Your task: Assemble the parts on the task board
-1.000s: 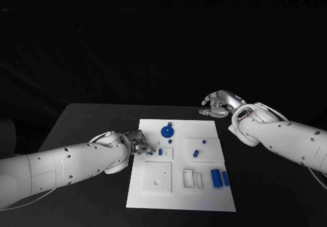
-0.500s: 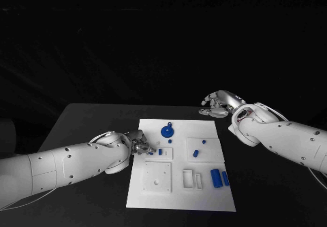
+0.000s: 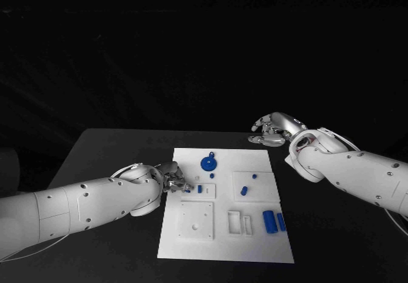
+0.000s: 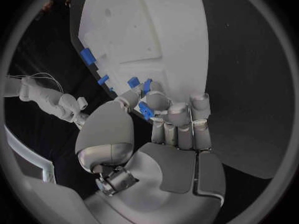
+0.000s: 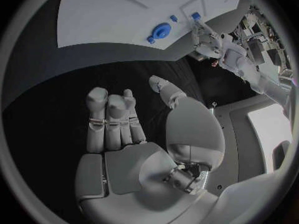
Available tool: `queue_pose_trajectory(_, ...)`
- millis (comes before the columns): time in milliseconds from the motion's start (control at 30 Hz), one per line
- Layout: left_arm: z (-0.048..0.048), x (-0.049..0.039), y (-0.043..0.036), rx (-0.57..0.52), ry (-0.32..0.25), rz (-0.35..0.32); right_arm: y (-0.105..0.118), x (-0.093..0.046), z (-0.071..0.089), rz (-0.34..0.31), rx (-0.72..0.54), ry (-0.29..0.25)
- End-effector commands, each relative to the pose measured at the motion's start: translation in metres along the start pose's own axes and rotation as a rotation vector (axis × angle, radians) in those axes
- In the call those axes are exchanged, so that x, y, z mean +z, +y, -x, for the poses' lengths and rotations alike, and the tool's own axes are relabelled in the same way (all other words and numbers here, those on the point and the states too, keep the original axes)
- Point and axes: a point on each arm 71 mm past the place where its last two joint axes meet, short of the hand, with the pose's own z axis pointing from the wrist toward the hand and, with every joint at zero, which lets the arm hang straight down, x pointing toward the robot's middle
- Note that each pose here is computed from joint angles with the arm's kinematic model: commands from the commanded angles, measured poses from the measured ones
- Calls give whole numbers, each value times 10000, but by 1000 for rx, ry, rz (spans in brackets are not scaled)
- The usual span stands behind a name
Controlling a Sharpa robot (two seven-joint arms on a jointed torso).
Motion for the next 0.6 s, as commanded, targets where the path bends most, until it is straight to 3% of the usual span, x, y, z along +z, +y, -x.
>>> queue_pose_trajectory(33, -22, -1, -7, 18, 17, -2, 9, -2, -11, 12, -5, 11)
queue_pose_trajectory(600, -35, -2, -20, 22, 26, -1, 11, -3, -13, 12, -5, 12)
